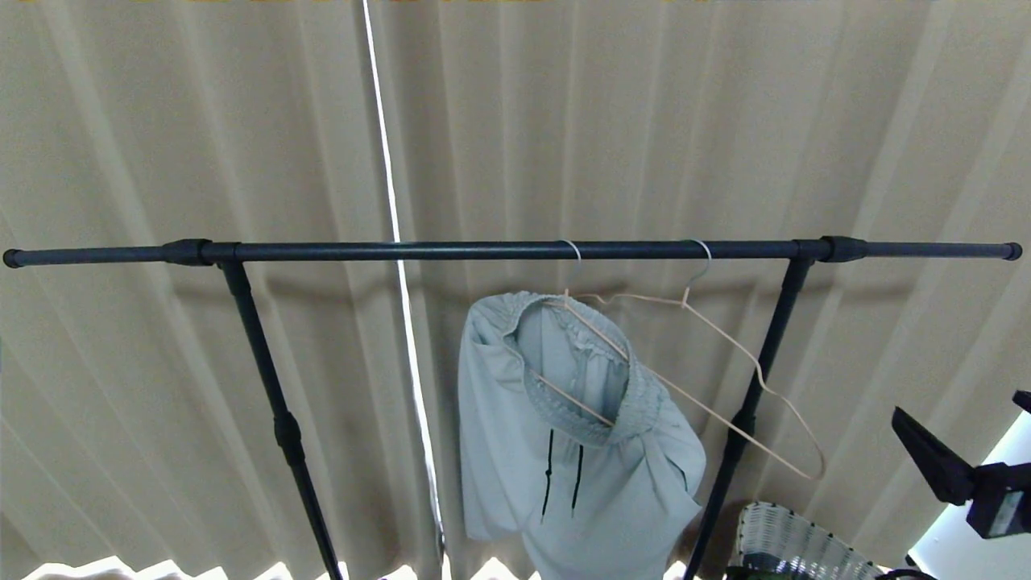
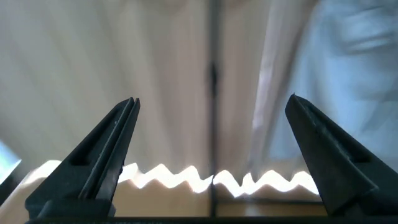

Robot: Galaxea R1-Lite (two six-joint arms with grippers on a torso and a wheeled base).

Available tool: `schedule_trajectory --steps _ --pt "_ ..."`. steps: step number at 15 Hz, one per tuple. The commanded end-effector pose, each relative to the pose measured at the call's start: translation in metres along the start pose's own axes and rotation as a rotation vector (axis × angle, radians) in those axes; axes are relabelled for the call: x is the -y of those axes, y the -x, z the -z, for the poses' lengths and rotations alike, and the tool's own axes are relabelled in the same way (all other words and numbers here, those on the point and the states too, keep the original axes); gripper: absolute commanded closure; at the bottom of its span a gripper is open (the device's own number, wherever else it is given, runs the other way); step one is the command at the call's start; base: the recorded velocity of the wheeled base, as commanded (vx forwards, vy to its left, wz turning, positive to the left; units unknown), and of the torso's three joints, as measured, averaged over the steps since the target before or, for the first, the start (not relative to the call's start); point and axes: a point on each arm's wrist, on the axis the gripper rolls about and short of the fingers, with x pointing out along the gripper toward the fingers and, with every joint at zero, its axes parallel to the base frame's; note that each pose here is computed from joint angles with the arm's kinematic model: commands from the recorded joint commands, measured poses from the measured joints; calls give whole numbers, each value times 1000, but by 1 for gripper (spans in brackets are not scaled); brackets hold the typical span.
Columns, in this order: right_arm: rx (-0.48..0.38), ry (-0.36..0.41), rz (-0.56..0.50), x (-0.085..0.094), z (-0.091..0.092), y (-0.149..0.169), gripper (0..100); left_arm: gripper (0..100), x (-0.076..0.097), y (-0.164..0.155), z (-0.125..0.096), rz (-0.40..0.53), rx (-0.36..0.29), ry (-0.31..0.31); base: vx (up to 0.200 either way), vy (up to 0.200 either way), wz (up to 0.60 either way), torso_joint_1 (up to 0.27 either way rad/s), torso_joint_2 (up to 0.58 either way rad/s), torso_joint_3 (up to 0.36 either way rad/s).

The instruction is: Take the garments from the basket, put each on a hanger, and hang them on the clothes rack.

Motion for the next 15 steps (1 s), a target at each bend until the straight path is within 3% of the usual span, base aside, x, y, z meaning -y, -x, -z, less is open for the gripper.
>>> schedule_trajectory --steps 1,4,5,8,9,11,13,15 --pt "-18 -8 64 22 19 47 0 0 2 2 10 -65 4 18 0 0 0 0 0 0" --pt "-121 33 47 31 55 84 0 0 2 4 11 -49 25 32 0 0 0 0 0 0" --pt "-142 42 44 33 68 96 0 0 3 5 12 3 48 26 0 0 0 0 0 0" --pt "-119 30 52 36 84 110 0 0 7 3 13 165 78 59 0 0 0 0 0 0" --pt "-95 20 56 36 85 112 0 0 9 0 20 200 58 59 0 0 0 0 0 0" --pt "-41 -2 44 38 88 116 0 0 9 0 18 241 84 45 0 0 0 0 0 0" --pt "44 -76 -56 40 92 120 0 0 11 1 17 306 91 48 0 0 0 0 0 0" --pt "58 -138 -144 40 95 119 0 0 11 1 18 305 91 37 0 0 0 0 0 0"
